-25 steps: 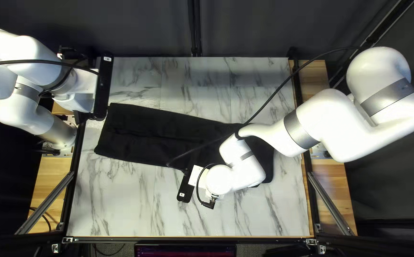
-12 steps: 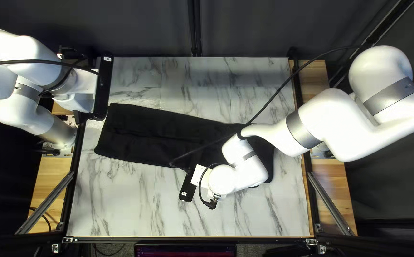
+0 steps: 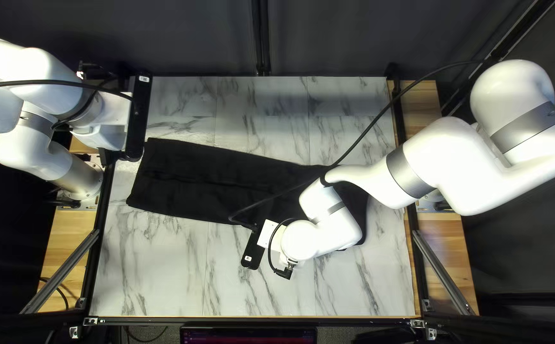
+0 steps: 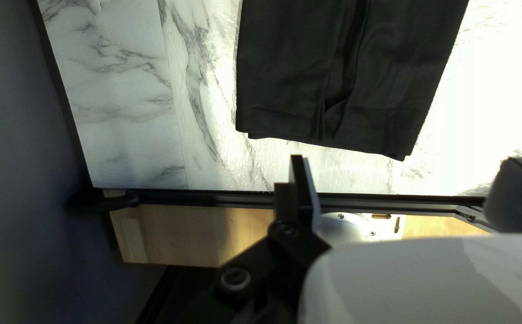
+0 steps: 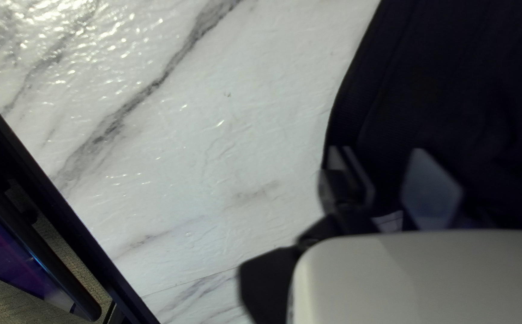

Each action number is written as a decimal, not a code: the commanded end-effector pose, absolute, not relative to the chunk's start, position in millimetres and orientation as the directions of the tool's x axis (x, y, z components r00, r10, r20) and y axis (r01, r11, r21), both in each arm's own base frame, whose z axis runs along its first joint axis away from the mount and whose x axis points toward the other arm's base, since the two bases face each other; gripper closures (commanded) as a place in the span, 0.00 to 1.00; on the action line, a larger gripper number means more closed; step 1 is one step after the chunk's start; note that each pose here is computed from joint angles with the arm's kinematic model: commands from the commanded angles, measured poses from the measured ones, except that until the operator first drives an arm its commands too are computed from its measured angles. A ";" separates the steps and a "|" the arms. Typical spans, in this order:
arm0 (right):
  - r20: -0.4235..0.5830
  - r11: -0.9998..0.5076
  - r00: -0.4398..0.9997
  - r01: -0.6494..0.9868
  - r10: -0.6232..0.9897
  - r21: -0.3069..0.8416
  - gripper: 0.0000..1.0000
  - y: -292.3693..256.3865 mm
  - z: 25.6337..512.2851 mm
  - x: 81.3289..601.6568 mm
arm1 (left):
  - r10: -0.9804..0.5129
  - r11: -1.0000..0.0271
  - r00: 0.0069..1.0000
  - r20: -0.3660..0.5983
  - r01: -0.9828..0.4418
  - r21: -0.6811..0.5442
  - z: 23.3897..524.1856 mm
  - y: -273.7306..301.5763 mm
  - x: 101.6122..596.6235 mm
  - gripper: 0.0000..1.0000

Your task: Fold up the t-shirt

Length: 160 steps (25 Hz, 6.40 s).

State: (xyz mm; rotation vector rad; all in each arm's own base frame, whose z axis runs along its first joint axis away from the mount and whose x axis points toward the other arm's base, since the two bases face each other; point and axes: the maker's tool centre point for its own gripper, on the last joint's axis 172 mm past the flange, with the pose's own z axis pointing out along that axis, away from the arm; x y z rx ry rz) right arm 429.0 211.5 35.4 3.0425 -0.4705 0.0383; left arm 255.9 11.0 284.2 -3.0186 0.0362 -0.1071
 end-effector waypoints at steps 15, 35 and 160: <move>0.026 -0.953 0.956 -0.294 -0.293 0.077 1.00 245.0 41.5 440.8 | -0.028 -0.992 0.997 0.069 -0.020 -0.121 284.2 11.0 255.9 0.00; 0.087 -0.967 0.967 -0.246 -0.241 0.058 0.00 240.1 62.2 461.7 | -0.028 -0.992 0.997 0.069 -0.020 -0.121 284.2 11.0 255.9 0.00; 0.221 -0.966 0.968 0.063 0.121 0.250 0.00 131.7 26.9 339.4 | -0.028 -0.992 0.997 0.069 -0.020 -0.121 284.2 11.0 255.9 0.00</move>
